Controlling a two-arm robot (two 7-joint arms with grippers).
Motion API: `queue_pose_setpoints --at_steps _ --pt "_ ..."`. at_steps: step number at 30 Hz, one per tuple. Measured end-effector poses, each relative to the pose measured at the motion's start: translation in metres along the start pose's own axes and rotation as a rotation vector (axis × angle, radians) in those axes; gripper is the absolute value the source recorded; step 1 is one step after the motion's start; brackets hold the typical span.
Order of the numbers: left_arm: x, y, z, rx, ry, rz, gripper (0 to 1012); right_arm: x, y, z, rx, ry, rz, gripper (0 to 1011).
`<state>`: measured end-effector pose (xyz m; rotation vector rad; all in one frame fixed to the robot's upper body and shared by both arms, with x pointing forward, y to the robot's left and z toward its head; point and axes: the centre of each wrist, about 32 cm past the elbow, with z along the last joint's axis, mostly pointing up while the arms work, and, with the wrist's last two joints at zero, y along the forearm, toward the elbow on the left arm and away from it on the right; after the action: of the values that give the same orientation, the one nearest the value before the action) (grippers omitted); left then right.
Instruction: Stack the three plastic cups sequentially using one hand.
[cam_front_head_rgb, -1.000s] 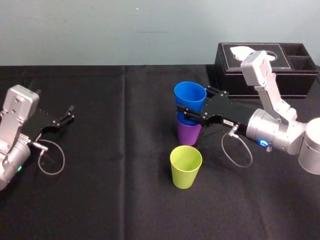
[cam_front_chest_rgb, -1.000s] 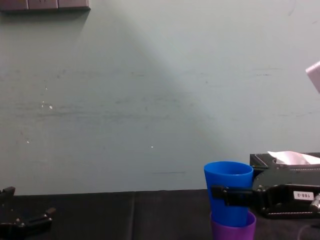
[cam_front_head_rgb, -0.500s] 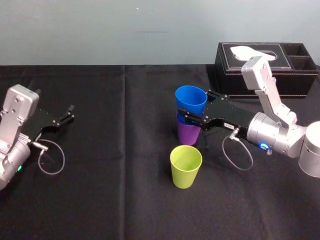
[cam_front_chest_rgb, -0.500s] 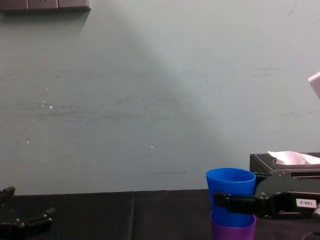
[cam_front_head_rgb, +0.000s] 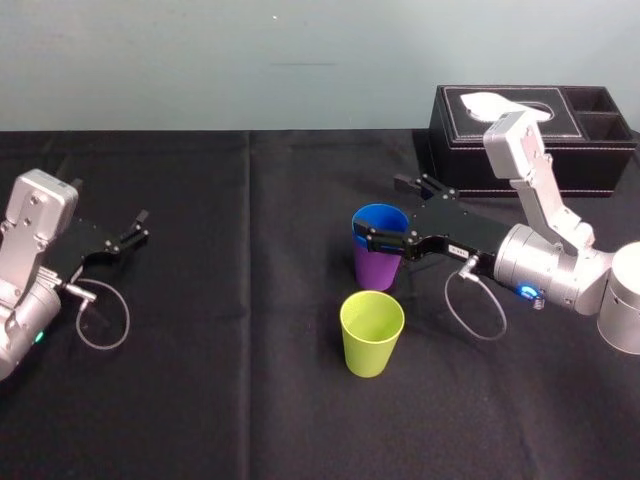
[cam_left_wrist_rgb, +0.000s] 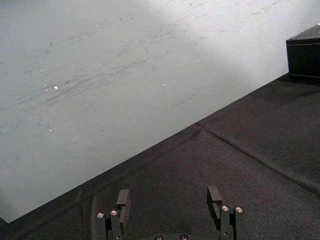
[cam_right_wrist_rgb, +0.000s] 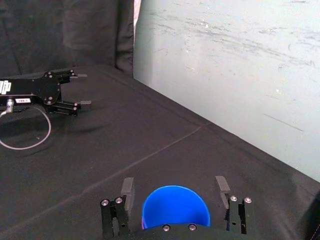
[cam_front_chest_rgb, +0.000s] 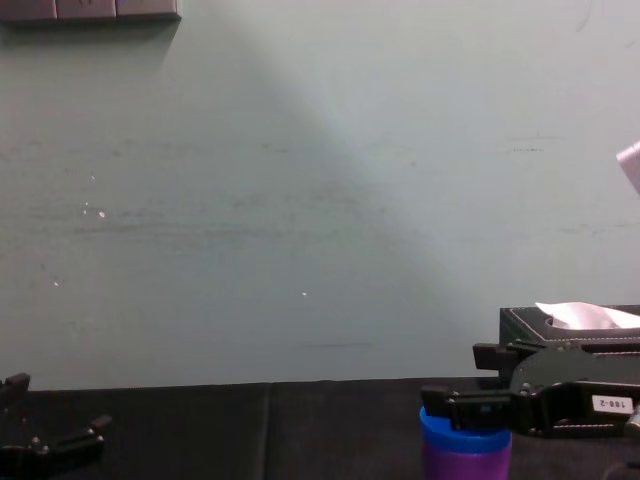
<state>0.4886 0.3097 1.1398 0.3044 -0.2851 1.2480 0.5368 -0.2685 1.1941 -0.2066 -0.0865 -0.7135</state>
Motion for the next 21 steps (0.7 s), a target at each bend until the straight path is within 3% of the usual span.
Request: queue_pose_setpoints --at_steps 15,21 --pt "0.0000 0.000 0.000 0.000 0.000 0.000 1011 -0.0006 -0.001 0.001 0.004 -0.003 -0.003 1003" --pt "0.0000 0.000 0.000 0.000 0.000 0.000 1012 -0.0082 -0.025 0.007 0.038 -0.009 -0.016 1002"
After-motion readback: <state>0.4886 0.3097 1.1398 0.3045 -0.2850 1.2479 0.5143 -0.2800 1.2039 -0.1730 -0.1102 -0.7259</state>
